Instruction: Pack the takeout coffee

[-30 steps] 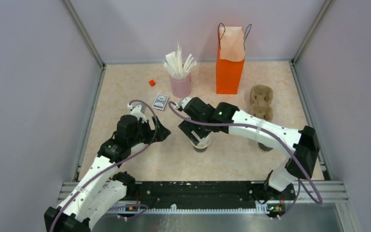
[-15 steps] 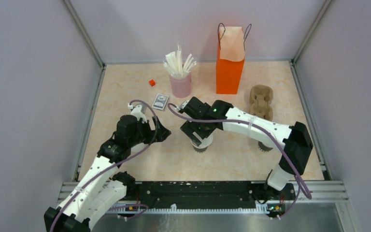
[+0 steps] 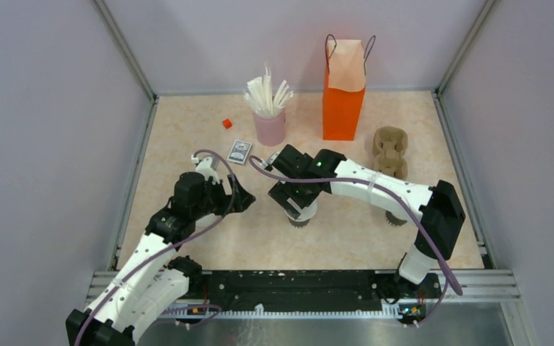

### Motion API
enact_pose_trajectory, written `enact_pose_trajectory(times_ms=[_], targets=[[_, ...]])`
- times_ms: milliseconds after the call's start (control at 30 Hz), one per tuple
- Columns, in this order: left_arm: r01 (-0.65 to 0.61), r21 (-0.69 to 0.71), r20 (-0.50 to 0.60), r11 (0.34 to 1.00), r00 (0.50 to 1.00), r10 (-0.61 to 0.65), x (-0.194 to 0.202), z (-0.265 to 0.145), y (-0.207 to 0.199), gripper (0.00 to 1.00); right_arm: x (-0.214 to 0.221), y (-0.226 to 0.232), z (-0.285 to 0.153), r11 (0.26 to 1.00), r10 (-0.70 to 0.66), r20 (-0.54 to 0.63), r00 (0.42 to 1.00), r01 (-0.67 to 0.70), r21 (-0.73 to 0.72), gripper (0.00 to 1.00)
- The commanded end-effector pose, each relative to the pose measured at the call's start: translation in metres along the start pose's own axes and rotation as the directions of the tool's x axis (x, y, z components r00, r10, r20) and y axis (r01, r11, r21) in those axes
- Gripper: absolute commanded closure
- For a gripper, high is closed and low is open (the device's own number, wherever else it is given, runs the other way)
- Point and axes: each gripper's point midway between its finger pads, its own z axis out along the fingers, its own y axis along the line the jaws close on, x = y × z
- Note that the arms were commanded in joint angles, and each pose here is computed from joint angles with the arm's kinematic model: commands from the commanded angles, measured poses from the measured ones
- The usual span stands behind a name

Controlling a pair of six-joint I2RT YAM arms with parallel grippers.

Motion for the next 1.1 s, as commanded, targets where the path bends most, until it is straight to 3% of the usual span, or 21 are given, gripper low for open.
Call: enact_pose_trajectory(times_ms=[0, 267, 567, 800, 933, 1067], targets=[[-0.019, 0.042, 0.028, 0.999, 0.999, 0.017, -0.007, -0.001, -0.008, 0.04, -0.018, 0.001, -0.011, 1.000, 0.016, 0.062, 0.998, -0.014, -0.027, 0.19], [-0.057, 0.179, -0.015, 0.982, 0.998, 0.061, 0.001, 0.001, -0.029, 0.06, -0.029, 0.000, -0.045, 0.996, 0.065, 0.202, 0.977, -0.050, -0.076, 0.08], [0.044, 0.378, -0.139, 0.925, 0.990, 0.010, 0.022, 0.014, -0.057, 0.15, -0.026, -0.018, -0.058, 0.943, 0.261, 0.374, 0.890, -0.153, -0.295, 0.06], [0.105, 0.463, -0.174, 0.880, 0.984, -0.027, 0.025, 0.023, -0.070, 0.12, -0.015, -0.023, -0.045, 0.954, 0.243, 0.407, 0.881, -0.139, -0.267, 0.05], [0.138, 0.468, -0.184, 0.873, 0.981, -0.057, 0.027, 0.027, -0.069, 0.12, -0.014, -0.035, -0.038, 0.943, 0.302, 0.403, 0.864, -0.208, -0.259, 0.12], [0.159, 0.489, -0.196, 0.858, 0.978, -0.070, 0.029, 0.029, -0.072, 0.13, -0.015, -0.048, -0.040, 0.897, 0.430, 0.443, 0.787, -0.318, -0.307, 0.27]])
